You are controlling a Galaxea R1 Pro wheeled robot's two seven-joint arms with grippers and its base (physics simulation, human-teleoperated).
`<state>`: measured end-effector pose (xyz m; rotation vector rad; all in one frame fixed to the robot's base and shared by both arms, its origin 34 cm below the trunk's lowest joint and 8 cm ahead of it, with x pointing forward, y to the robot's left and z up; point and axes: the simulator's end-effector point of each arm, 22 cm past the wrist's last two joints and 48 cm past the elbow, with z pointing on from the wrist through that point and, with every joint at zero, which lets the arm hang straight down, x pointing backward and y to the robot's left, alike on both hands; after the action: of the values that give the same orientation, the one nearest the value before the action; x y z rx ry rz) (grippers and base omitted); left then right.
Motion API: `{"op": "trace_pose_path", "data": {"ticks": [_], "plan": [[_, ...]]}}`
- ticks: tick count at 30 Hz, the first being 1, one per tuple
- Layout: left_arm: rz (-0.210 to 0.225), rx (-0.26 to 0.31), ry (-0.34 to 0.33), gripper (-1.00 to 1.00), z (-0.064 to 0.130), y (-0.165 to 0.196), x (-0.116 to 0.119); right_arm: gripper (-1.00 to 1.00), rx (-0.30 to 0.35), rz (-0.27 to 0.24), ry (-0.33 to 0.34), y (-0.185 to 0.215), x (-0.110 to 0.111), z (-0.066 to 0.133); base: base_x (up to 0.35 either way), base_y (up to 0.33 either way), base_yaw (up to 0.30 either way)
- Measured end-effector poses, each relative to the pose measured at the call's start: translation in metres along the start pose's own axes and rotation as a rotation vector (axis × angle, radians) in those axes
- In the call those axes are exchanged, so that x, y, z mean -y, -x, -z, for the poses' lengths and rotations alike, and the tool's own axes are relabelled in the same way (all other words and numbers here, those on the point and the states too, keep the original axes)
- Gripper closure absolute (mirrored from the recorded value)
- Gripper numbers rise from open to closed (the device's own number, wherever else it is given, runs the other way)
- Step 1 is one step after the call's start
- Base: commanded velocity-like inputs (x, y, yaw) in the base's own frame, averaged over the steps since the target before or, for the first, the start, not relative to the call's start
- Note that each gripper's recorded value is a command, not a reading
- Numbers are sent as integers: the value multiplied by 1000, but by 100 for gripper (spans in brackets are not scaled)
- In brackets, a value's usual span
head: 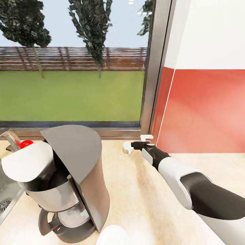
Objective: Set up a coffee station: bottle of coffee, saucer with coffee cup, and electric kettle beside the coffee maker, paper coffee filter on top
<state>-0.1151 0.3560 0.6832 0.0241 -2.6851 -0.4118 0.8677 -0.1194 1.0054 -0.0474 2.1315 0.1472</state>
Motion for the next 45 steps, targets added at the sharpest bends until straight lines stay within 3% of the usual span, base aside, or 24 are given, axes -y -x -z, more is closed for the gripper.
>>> {"op": "trace_pose_path", "data": {"ticks": [28, 34, 37, 45], "plan": [[-8, -27, 2, -100, 2, -11, -1, -100, -21, 0, 2, -13, 1, -11, 0, 0, 34], [-8, -27, 2, -100, 2, -11, -1, -100, 90, 0, 34, 46, -14, -3, 0, 0, 0], [-8, -28, 2, -100, 2, -11, -1, -100, 69, 6, 42, 58, -19, 2, 0, 0, 0], [-8, -28, 1, -100, 2, -11, 0, -100, 40, 13, -67, 72, 1, 10, 0, 0, 0]]}}
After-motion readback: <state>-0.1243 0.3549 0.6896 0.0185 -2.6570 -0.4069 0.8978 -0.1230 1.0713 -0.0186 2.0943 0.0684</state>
